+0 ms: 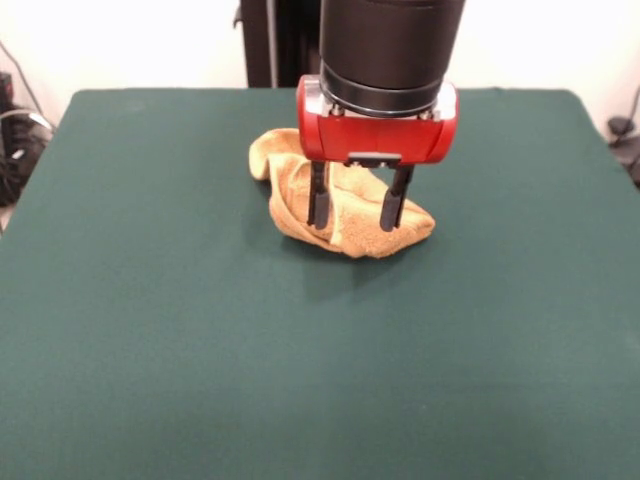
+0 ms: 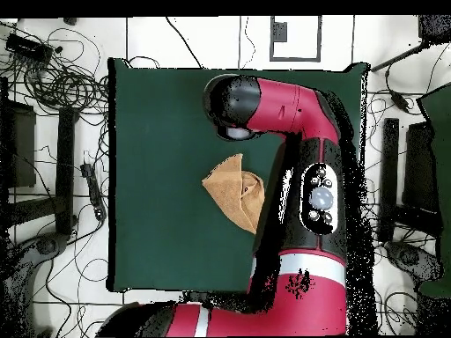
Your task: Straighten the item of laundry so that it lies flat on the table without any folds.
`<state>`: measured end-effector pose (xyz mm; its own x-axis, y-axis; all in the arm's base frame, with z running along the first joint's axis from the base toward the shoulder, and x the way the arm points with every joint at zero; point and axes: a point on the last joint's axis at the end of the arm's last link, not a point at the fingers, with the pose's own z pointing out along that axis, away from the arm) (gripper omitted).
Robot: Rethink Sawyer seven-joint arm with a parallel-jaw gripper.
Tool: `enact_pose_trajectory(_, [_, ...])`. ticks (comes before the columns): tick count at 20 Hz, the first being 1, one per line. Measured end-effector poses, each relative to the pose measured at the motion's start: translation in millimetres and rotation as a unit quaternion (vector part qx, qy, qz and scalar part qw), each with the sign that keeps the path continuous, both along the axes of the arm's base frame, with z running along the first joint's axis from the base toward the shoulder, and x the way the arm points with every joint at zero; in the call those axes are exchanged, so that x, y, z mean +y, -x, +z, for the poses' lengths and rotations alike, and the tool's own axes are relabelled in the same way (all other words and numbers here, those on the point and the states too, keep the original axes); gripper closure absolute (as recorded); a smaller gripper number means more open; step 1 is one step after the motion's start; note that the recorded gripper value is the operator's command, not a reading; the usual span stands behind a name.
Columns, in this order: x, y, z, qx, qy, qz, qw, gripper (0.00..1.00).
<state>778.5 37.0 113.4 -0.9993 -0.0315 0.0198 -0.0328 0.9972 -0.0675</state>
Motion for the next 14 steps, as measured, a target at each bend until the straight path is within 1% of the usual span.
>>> enact_pose_trajectory(7, [-6,-2.6,5,0.006,-0.003,-0.006,1.0000,0.00])
enact_pose_trajectory(14, [-19,-9.4,16,0.013,-0.009,-0.019,0.9997,0.00])
